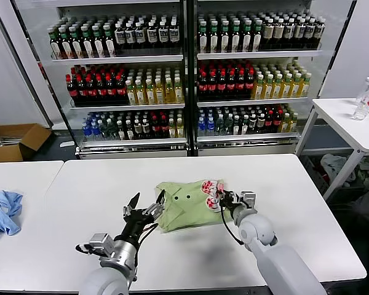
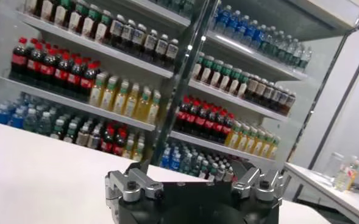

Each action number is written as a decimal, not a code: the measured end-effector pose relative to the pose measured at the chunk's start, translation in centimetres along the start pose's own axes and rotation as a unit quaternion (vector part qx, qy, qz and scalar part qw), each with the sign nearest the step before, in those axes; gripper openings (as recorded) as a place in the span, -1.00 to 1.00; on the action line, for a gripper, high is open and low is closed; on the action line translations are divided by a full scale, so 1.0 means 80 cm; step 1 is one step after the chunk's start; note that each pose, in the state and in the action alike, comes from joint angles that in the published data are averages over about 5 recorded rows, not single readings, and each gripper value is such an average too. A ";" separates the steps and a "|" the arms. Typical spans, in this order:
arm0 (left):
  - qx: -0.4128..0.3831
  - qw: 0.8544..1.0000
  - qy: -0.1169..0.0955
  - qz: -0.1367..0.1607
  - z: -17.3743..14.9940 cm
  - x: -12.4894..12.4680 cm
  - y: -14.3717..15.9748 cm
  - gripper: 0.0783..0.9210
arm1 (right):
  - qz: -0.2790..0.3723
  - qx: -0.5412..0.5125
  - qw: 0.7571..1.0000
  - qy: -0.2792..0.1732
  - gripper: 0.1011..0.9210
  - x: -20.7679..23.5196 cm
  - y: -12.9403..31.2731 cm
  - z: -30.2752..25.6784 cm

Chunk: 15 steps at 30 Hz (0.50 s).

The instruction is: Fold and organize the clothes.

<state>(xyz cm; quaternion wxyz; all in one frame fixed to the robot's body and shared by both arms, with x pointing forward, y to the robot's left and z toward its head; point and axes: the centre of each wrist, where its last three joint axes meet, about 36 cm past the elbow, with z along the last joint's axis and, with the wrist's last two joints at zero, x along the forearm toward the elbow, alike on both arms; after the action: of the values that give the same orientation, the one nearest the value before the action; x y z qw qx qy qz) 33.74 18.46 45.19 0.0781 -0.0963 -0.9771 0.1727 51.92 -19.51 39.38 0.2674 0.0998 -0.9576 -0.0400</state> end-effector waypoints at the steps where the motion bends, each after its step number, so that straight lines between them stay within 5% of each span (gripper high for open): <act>1: -0.002 1.000 -0.001 -0.002 -0.001 0.002 0.002 0.77 | 0.001 0.007 1.000 -0.004 -0.60 -0.003 -0.001 -0.002; 6: -0.016 1.000 -0.008 -0.007 -0.007 0.015 0.009 0.77 | 0.011 0.049 0.998 -0.049 -0.71 0.007 -0.006 -0.007; 15: -0.033 0.999 -0.019 -0.013 -0.014 0.036 0.010 0.77 | 0.041 0.083 0.983 -0.158 -0.09 0.092 -0.007 0.030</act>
<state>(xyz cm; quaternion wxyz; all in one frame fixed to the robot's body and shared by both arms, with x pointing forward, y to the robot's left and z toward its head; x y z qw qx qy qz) 31.28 20.16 46.29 0.0581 -0.0827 -0.9849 0.1408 44.60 -21.53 40.97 0.1051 0.0749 -0.9910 0.0352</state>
